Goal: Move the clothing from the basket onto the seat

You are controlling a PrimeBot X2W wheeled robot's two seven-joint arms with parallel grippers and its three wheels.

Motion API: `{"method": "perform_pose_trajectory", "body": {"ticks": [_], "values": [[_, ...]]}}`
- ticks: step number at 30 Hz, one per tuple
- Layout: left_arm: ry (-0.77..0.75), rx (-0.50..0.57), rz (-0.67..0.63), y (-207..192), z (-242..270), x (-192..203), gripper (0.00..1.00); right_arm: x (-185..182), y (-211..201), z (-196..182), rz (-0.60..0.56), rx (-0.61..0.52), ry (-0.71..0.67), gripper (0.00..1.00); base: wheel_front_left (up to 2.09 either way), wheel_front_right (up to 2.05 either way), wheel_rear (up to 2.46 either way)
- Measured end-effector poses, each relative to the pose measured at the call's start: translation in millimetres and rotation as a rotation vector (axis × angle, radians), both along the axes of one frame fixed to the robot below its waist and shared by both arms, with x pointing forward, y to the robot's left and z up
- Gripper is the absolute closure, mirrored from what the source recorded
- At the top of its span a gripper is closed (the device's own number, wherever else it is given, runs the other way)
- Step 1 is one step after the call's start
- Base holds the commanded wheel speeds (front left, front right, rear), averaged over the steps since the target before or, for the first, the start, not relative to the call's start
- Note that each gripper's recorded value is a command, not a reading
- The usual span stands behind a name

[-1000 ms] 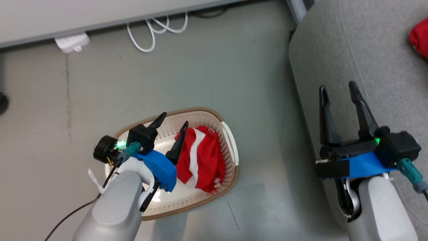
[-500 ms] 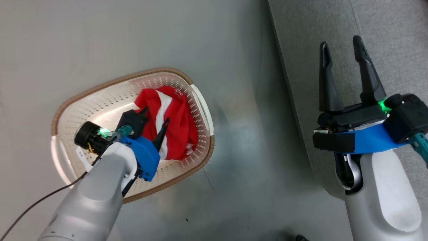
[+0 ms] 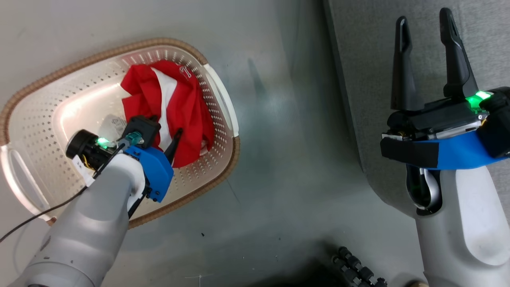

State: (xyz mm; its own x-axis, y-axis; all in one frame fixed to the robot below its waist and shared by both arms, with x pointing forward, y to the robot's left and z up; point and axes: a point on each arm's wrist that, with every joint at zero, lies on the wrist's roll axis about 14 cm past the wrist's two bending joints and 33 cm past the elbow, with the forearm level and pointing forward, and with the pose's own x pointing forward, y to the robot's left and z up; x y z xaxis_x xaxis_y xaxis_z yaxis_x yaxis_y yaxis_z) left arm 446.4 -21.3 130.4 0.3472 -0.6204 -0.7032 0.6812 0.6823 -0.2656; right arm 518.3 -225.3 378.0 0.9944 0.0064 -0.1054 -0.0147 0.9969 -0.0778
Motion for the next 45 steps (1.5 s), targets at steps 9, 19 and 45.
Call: {"method": "perform_pose_trajectory", "body": {"ticks": [9,19,45], "values": [[0.049,0.040,-0.036,5,-36,-7,0.00,3,0,-30,0.005,-0.003,0.051,0.00,0.00,0.00,0.00],[0.073,0.067,-0.054,11,-50,-12,1.00,3,-2,-44,0.000,-0.004,0.074,0.00,0.00,0.00,0.00],[-0.060,-0.113,0.021,-17,48,11,1.00,13,18,1,0.032,0.029,-0.023,0.00,0.00,0.00,0.00]]}}
